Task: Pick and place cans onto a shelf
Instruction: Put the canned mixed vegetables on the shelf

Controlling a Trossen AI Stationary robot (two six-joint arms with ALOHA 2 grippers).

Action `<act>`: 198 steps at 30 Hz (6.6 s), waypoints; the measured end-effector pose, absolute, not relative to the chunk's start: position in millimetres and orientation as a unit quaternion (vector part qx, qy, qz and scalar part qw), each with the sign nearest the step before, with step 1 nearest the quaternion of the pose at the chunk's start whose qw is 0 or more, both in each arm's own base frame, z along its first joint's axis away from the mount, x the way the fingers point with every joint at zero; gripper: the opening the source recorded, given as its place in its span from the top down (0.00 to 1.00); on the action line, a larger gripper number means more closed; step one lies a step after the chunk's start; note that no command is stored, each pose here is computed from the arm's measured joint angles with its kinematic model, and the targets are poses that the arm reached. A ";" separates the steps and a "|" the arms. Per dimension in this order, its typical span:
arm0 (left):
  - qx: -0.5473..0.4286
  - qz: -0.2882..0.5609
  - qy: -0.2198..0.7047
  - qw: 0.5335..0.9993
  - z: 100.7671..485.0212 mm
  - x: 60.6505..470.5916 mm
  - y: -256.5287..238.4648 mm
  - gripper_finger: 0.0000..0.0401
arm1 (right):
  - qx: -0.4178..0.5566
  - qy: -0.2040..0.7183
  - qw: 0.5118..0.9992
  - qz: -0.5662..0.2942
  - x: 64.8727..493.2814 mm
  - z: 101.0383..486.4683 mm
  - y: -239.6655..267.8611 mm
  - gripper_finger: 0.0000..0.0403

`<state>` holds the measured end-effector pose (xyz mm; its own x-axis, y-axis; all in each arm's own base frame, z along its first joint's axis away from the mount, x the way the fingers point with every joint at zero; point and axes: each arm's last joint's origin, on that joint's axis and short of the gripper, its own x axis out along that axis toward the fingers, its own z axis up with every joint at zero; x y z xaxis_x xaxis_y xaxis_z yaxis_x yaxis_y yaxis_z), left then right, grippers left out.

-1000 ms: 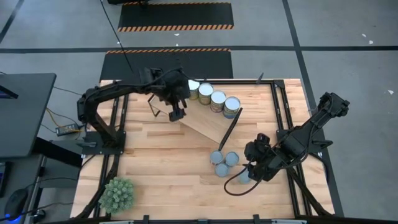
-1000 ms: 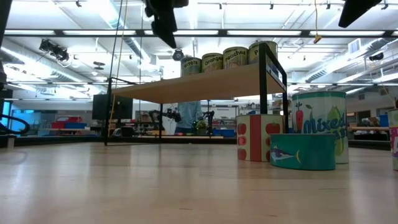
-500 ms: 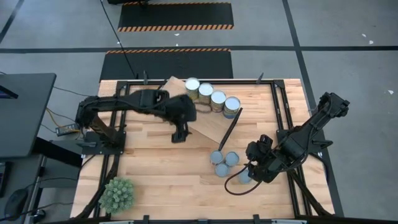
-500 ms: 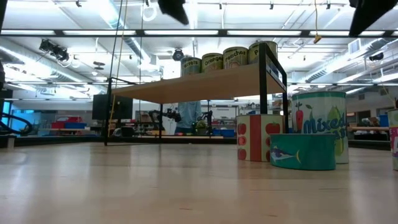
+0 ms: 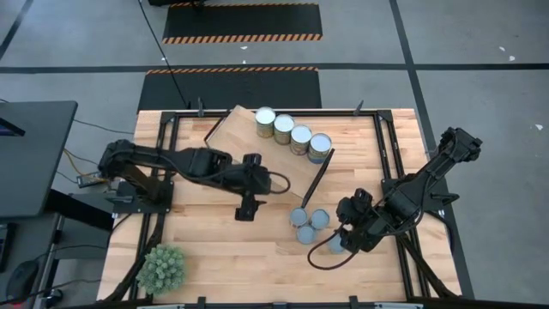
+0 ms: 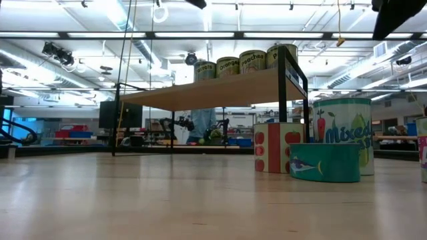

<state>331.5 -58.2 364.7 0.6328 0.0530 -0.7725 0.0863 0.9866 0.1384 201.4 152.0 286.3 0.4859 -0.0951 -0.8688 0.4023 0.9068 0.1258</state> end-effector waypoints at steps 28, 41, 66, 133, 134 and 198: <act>-0.010 0.019 0.347 0.938 321.3 248.5 -63.0 0.54 | 0.168 0.480 0.847 -0.154 214.5 276.3 157.9 0.05; -0.084 0.059 0.296 0.950 298.0 202.8 -47.8 0.55 | 0.165 0.510 0.826 -0.175 236.0 263.2 164.5 0.05; -0.139 0.098 0.249 0.954 286.9 190.3 -38.5 0.55 | 0.193 0.479 0.820 -0.248 185.1 262.9 155.5 0.04; -0.149 0.126 0.239 0.951 287.0 190.4 -37.0 0.55 | 0.135 0.436 0.879 -0.136 237.6 170.8 111.6 0.03; -0.149 0.126 0.239 0.951 287.0 190.4 -37.0 0.55 | 0.138 0.436 0.879 -0.134 237.6 169.3 110.3 0.04; -0.151 0.127 0.239 0.951 287.1 190.4 -37.1 0.55 | 0.129 0.403 0.897 -0.127 264.9 345.9 101.3 0.27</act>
